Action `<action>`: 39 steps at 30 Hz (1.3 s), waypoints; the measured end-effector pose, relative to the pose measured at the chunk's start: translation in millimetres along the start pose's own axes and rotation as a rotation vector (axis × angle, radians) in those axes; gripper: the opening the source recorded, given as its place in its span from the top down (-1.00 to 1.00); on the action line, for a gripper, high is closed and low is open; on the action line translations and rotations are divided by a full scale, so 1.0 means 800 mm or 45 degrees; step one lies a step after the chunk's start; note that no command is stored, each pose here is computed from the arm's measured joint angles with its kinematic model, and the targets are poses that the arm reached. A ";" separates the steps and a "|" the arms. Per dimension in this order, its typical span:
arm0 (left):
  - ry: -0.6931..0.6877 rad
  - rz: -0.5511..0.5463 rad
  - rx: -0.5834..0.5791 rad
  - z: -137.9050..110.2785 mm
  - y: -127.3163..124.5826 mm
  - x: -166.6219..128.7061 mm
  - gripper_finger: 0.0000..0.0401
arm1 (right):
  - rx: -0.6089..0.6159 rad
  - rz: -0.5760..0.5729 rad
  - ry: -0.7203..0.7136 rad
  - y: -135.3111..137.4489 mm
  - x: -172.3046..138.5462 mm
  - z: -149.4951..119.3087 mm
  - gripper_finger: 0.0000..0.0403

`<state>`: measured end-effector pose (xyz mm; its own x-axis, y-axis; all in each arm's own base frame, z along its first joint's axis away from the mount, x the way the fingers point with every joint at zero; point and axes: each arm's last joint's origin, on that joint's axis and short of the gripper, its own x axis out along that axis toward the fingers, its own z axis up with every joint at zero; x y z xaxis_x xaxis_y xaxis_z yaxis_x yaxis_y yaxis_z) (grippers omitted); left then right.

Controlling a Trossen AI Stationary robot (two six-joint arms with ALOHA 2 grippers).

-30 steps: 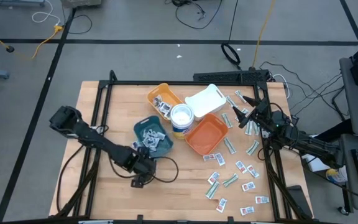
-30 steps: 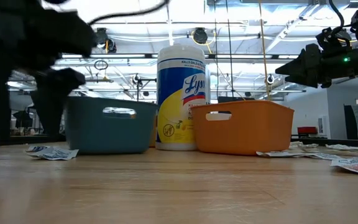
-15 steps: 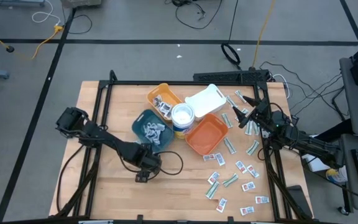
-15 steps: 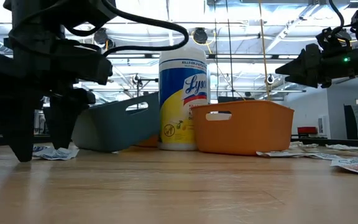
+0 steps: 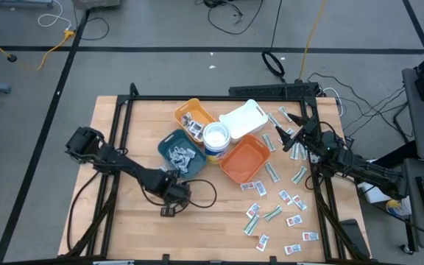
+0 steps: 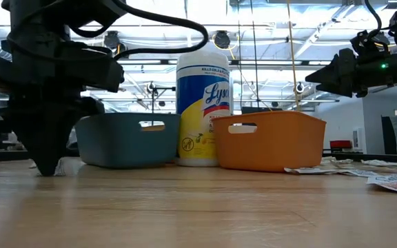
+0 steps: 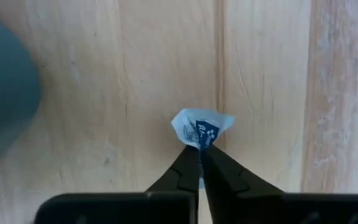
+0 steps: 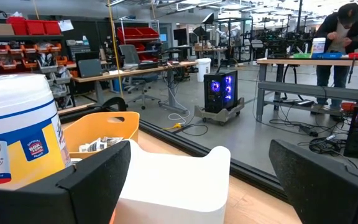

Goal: Pick & Place First Aid Supplies
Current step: Put the blue pad into the blue bin

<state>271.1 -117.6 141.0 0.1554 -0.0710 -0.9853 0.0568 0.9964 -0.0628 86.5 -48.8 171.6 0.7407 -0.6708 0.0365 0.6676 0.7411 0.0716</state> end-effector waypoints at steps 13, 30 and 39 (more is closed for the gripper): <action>-0.121 -0.016 -0.091 -0.024 0.013 -0.084 0.98 | 0.000 0.000 0.000 0.000 0.000 0.000 -0.87; -0.224 0.028 -0.300 -0.012 0.103 -0.151 0.99 | 0.000 0.000 0.000 0.000 0.000 0.000 -0.87; -0.287 0.110 -0.465 -0.007 0.169 -0.152 0.99 | 0.000 -0.001 0.000 0.000 0.000 0.000 -0.87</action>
<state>254.1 25.7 251.5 0.3582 0.0452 -0.9326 -0.3119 0.9473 -0.0738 86.5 -48.8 171.5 0.7404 -0.6712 0.0363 0.6680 0.7407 0.0714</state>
